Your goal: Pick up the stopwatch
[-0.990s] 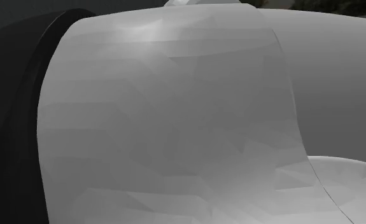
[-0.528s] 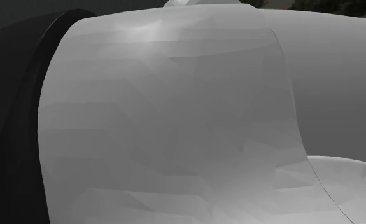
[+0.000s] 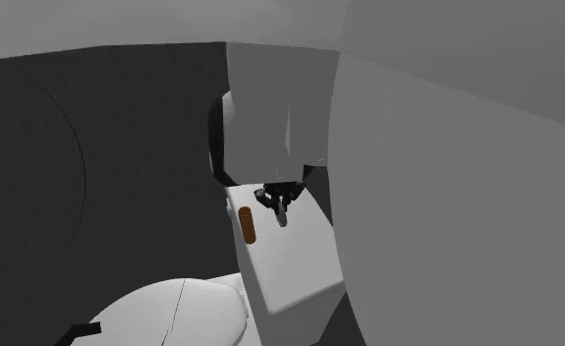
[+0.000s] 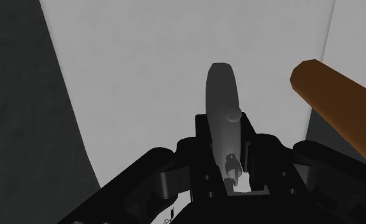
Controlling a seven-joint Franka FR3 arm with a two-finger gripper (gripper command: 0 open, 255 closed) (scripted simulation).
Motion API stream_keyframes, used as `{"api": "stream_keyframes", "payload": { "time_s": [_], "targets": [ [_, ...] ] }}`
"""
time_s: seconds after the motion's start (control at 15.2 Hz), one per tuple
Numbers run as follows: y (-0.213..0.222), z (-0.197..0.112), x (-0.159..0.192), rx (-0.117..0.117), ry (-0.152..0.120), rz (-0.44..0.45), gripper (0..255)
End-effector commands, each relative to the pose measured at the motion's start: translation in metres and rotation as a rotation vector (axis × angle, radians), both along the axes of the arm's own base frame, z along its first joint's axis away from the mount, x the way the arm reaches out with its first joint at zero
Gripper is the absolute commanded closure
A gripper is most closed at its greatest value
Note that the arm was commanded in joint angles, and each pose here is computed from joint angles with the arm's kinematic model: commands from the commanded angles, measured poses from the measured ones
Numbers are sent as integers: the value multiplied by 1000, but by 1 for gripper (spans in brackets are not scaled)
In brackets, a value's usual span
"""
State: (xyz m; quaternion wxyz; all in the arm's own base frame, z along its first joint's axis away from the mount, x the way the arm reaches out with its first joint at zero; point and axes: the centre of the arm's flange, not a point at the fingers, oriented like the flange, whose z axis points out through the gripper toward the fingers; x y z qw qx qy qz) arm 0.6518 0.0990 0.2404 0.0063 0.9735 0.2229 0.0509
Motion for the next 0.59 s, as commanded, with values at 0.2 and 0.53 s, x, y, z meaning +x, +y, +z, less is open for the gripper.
{"api": "stream_keyframes", "payload": {
  "time_s": [0.2,0.53],
  "targets": [
    [1,26,1,0,0,0,255],
    [1,43,1,0,0,0,255]
  ]
}}
